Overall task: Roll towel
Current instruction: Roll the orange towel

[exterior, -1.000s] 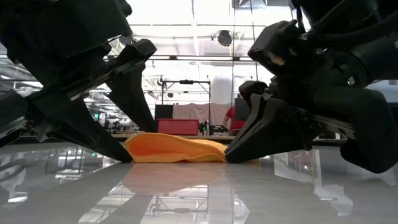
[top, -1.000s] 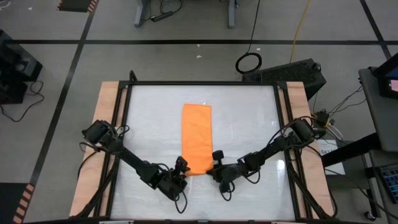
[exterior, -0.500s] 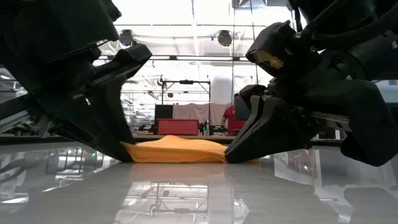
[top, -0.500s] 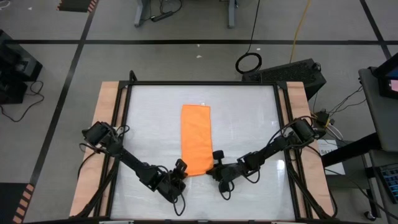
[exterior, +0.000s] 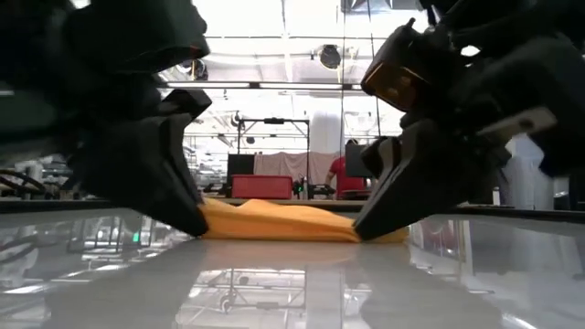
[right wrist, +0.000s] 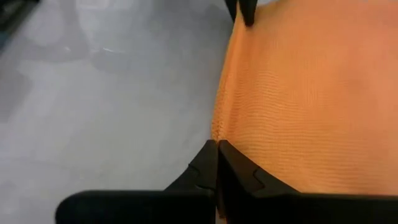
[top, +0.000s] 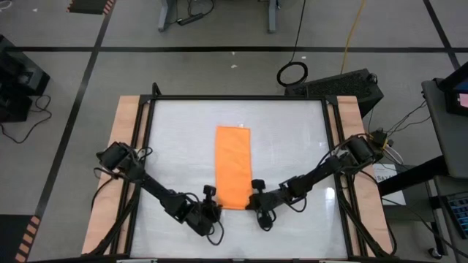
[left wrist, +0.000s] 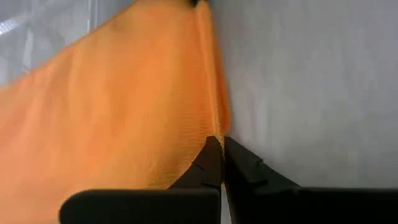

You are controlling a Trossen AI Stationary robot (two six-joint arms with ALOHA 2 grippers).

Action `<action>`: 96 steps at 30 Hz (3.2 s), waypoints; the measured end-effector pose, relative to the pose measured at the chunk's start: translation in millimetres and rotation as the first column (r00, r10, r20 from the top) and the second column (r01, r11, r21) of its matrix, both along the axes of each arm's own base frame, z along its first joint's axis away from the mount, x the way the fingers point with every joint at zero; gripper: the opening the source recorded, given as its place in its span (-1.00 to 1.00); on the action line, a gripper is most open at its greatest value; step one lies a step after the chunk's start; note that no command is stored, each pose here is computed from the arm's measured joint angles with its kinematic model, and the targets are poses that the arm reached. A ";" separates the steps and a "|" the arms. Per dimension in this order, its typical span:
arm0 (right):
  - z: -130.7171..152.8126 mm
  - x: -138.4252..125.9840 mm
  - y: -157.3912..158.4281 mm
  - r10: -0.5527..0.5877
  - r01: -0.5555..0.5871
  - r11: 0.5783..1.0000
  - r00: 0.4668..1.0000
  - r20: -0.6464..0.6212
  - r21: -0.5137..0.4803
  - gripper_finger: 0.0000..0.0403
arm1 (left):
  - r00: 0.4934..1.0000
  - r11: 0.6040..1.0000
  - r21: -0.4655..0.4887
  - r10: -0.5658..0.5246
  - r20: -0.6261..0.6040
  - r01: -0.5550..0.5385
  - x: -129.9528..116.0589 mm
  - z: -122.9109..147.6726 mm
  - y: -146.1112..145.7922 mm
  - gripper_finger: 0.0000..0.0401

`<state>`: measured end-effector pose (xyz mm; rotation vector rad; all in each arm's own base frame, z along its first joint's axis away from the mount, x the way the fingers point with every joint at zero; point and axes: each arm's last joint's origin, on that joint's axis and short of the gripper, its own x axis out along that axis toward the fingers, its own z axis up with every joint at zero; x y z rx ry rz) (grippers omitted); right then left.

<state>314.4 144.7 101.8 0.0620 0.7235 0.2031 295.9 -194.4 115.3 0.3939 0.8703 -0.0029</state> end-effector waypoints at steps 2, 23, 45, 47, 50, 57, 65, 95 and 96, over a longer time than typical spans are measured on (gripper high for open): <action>2.7 0.4 -2.9 -0.021 0.023 0.998 0.999 -0.027 0.065 -1.00 | 0.999 0.998 -0.047 0.047 0.018 -0.046 0.8 5.8 2.3 -0.99; 30.7 -3.8 -0.3 -0.019 0.047 0.942 0.996 -0.086 0.332 -0.96 | 0.966 0.871 -0.428 0.258 -0.018 -0.240 8.9 23.1 8.8 -1.00; 18.9 -35.8 54.0 0.091 -0.040 0.949 0.985 0.149 -0.314 -0.05 | 0.941 0.767 -0.594 0.335 0.048 -0.242 1.3 3.9 19.5 -0.99; 12.9 -34.8 55.9 0.074 -0.015 0.943 0.983 0.166 -0.333 -0.05 | 0.939 0.762 -0.600 0.340 0.054 -0.242 2.9 4.7 20.9 -0.98; 2.5 -31.0 59.4 0.065 -0.003 0.934 0.985 0.162 -0.356 -0.07 | 0.936 0.757 -0.607 0.346 0.060 -0.241 4.5 5.4 22.3 -0.98; -11.1 -15.0 72.3 0.029 0.031 0.879 0.993 0.117 -0.475 -0.16 | 0.935 0.750 -0.618 0.350 0.066 -0.237 5.3 6.3 22.0 -0.97; -10.2 -8.0 71.8 -0.038 0.066 0.860 0.997 0.065 -0.506 -0.55 | 0.939 0.741 -0.632 0.337 0.060 -0.225 5.6 6.9 21.0 -0.97; 36.3 18.5 -6.1 -0.063 0.159 0.954 0.936 -0.347 0.254 -1.00 | 0.984 0.712 -0.684 0.174 -0.045 -0.157 2.7 5.1 15.9 -0.97; 36.5 19.0 -7.1 -0.050 0.153 0.951 0.934 -0.354 0.270 -1.00 | 0.985 0.712 -0.685 0.166 -0.047 -0.153 2.6 5.1 15.7 -0.97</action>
